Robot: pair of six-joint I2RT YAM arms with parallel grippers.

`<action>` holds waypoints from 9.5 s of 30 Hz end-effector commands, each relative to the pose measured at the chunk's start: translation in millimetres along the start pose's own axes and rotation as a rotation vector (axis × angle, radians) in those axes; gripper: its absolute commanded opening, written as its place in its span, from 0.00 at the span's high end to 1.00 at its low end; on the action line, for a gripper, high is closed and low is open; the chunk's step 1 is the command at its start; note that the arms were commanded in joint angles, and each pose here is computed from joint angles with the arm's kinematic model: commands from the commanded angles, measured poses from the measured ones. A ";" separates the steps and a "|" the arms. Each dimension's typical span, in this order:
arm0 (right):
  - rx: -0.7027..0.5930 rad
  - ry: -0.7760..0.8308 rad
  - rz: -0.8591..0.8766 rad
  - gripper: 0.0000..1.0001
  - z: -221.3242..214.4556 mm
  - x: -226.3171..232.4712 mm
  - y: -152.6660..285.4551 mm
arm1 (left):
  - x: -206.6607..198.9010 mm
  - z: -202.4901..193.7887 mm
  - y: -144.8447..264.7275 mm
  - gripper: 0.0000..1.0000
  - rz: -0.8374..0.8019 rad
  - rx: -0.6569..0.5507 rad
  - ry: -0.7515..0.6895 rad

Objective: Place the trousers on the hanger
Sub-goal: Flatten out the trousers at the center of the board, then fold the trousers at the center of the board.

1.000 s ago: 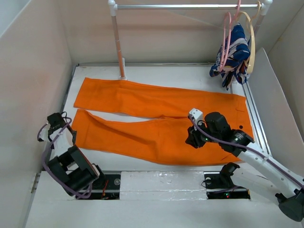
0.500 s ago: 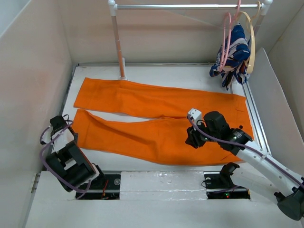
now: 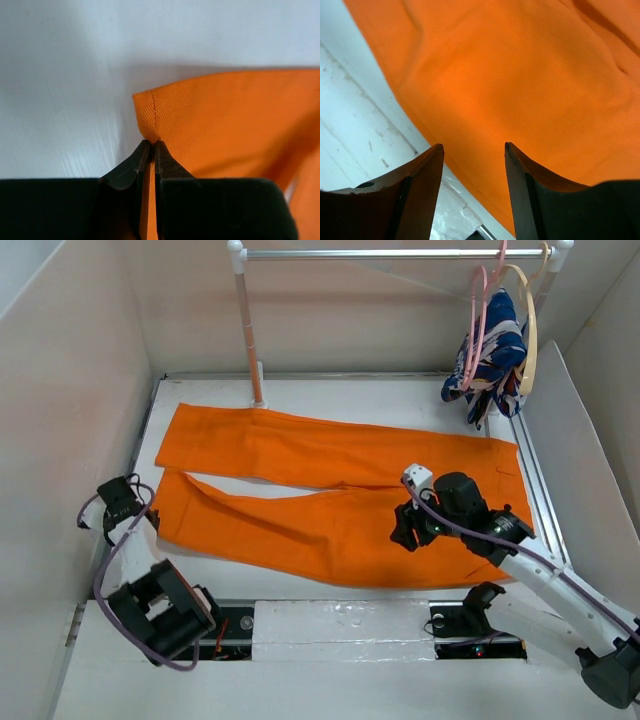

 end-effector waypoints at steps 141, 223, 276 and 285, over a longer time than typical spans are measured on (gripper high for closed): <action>0.159 -1.535 -1.224 1.00 -218.9 -236.1 156.3 | -112.2 4.0 165.3 1.00 -0.619 -0.239 -0.315; -0.259 -1.288 -0.685 0.63 -95.8 -365.8 2.1 | -170.1 -104.9 -41.4 0.34 -0.258 0.348 -0.303; -0.338 -1.015 -0.691 1.00 -59.5 -179.0 81.6 | -58.7 -317.5 182.0 1.00 -0.739 0.356 -1.113; -0.533 -0.621 -0.531 1.00 103.4 -95.9 133.9 | -23.4 -312.4 133.5 1.00 -0.630 0.321 -1.151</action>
Point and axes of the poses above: each gripper's point midway between its finger pads, its own y axis back along the fingers, its own x axis along the line the jaws close on, z = x × y, the point moved 3 cm from there along y, back along the fingers, and after that the axes turned 7 degrees about y, right-handed, at the moved point
